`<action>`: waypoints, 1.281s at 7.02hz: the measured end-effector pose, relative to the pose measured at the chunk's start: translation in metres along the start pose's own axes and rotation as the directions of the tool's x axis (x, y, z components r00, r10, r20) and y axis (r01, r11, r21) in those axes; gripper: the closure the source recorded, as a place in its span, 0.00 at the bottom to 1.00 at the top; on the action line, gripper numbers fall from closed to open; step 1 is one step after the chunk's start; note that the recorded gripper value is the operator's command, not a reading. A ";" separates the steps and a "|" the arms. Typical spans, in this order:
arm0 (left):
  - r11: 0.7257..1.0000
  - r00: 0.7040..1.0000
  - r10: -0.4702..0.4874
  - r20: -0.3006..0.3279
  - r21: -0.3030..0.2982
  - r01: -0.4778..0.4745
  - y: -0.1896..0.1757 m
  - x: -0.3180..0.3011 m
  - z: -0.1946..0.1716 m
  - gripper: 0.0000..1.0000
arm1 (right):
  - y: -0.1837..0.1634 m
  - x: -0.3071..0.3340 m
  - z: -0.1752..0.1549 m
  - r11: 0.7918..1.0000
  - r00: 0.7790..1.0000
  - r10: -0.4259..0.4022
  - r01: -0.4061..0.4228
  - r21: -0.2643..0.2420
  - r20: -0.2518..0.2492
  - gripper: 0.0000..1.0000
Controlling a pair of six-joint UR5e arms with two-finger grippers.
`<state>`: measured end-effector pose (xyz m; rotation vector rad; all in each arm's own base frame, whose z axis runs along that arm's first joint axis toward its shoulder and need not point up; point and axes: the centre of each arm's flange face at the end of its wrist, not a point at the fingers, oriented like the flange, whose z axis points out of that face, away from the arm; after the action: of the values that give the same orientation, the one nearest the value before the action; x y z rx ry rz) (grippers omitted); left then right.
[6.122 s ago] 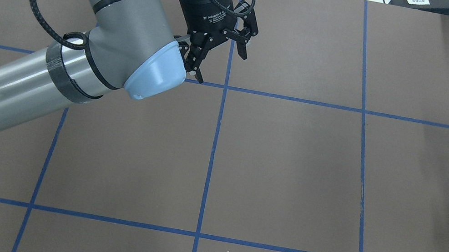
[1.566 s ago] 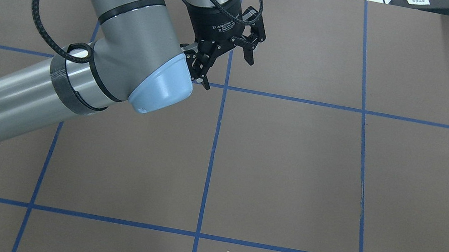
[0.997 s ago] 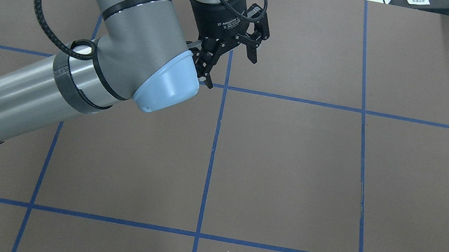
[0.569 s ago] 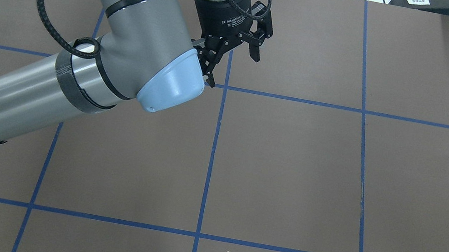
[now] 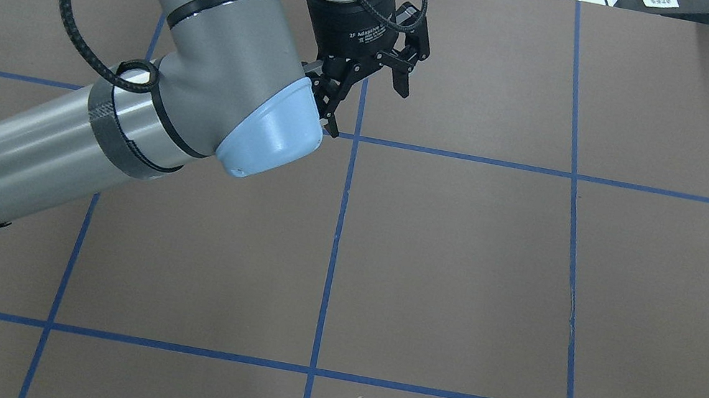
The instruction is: Left arm hands cup to right arm to dump lemon
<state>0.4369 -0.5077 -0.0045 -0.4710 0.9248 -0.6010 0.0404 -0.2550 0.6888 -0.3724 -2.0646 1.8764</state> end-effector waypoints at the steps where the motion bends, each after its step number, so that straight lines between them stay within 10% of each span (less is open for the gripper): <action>1: 1.000 1.000 0.003 0.000 0.000 -0.003 -0.001 0.000 0.000 0.00 | 0.010 -0.001 0.009 0.999 0.999 -0.037 0.037 0.005 0.001 1.00; 5: 1.000 1.000 0.008 0.001 0.000 -0.008 -0.001 0.000 0.001 0.00 | 0.063 -0.009 0.065 0.971 0.979 -0.203 0.204 0.125 -0.028 1.00; 9: 1.000 1.000 0.011 0.000 0.003 -0.011 -0.004 -0.001 0.000 0.00 | 0.148 -0.016 0.150 0.824 0.847 -0.513 0.531 0.197 -0.139 1.00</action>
<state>0.4357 -0.5096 -0.0015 -0.4631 0.9259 -0.5918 -0.0095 -0.3834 0.5284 0.1683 -1.6464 1.6880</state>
